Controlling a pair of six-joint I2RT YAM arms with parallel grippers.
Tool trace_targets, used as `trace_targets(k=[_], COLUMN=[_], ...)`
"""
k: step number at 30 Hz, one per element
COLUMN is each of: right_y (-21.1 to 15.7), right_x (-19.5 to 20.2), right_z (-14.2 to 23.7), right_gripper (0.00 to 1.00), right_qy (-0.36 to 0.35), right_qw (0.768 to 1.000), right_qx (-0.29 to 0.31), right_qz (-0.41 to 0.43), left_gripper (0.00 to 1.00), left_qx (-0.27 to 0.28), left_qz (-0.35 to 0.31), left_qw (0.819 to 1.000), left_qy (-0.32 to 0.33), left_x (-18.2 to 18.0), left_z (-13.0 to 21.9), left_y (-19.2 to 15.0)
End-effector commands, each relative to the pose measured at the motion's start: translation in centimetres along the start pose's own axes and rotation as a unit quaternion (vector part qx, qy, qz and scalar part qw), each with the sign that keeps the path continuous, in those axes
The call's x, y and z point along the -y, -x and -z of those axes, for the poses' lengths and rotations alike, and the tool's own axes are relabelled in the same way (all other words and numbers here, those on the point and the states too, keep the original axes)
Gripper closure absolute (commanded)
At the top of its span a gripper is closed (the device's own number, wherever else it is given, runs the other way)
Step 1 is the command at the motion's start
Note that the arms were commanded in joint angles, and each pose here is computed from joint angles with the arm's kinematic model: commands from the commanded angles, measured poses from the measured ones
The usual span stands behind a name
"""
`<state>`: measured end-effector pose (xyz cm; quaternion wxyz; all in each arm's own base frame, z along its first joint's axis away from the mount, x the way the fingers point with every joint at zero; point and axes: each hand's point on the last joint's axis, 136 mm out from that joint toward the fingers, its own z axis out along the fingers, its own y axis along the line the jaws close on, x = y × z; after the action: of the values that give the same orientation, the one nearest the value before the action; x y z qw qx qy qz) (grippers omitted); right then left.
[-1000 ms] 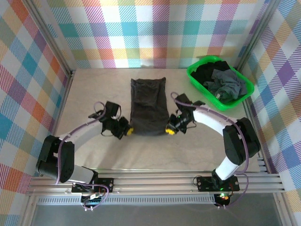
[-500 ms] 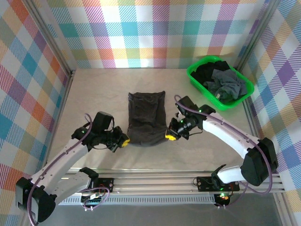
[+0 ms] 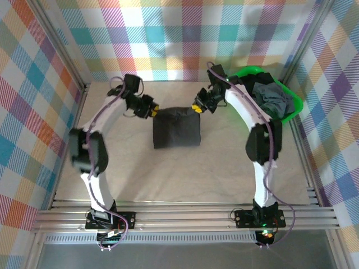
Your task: Fold and stack the t-shirts
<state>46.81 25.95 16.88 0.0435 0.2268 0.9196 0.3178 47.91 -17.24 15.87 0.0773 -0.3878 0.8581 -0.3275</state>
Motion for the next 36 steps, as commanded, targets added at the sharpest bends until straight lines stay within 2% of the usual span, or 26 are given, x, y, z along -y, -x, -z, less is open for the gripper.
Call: trace_targets(k=[1,2,5,6,9,11,16,20,23,26,30,33,36], right_y=[3.4,3.8,3.8,3.5,1.6,-0.1,-4.9,-8.9,-11.1,-12.3,-12.3,-11.9,-11.7], right_x=[-1.4,-2.4,-3.0,-2.9,-1.8,-1.0,3.7,7.8,9.9,10.9,11.0,10.7,10.4], right_z=[-2.1,-2.7,-2.0,-1.5,0.1,1.6,3.0,3.6,4.3,4.8,5.1,5.6,6.2], right_gripper=[0.57,0.51,0.47,0.47,0.48,0.47,0.48,0.47,0.46,0.46,0.46,0.46,0.46], right_qy=[0.029,0.048,0.053,0.047,0.021,0.031,0.064,0.077,0.078,0.069,0.063,0.067,0.07], right_qw=[0.999,0.997,0.995,0.994,0.993,0.991,0.994,0.994,0.993,0.993,0.993,0.993,0.992], right_qx=[-0.01,-0.02,-0.027,-0.028,-0.025,-0.006,0.003,0.0,-0.007,-0.02,-0.021,-0.015,-0.01], right_qz=[0.037,0.053,0.084,0.092,0.117,0.128,0.092,0.081,0.085,0.091,0.098,0.099,0.105], left_gripper=[0.59,0.53,0.31,0.29,0.3,0.32,0.33,0.31,0.3,0.29,0.29,0.29,0.24], left_qx=[0.002,0.011,0.047,0.056,0.079,0.084,0.058,0.032,0.033,0.026,0.011,-0.01,-0.008], left_qz=[-0.016,-0.015,-0.017,-0.019,-0.009,-0.004,0.037,0.046,0.069,0.08,0.118,0.182,0.16], left_qw=[0.999,0.998,0.996,0.995,0.995,0.995,0.998,0.998,0.997,0.996,0.993,0.983,0.987], left_qy=[0.052,0.062,0.077,0.076,0.064,0.05,0.009,0.012,-0.013,-0.031,0.004,0.018,0.014], left_x=[-1.0,-1.2,-1.8,-1.9,-3.5,-5.1,-9.5,-11.7,-11.0,-8.4,-8.3,-8.3,-5.6], left_z=[-2.7,-2.6,-0.5,0.4,3.0,4.0,3.5,2.2,1.0,-0.8,-4.1,-6.5,-7.9], left_y=[3.1,3.5,3.4,3.0,0.1,-3.2,-10.0,-12.3,-11.8,-12.1,-15.0,-18.3,-20.3])
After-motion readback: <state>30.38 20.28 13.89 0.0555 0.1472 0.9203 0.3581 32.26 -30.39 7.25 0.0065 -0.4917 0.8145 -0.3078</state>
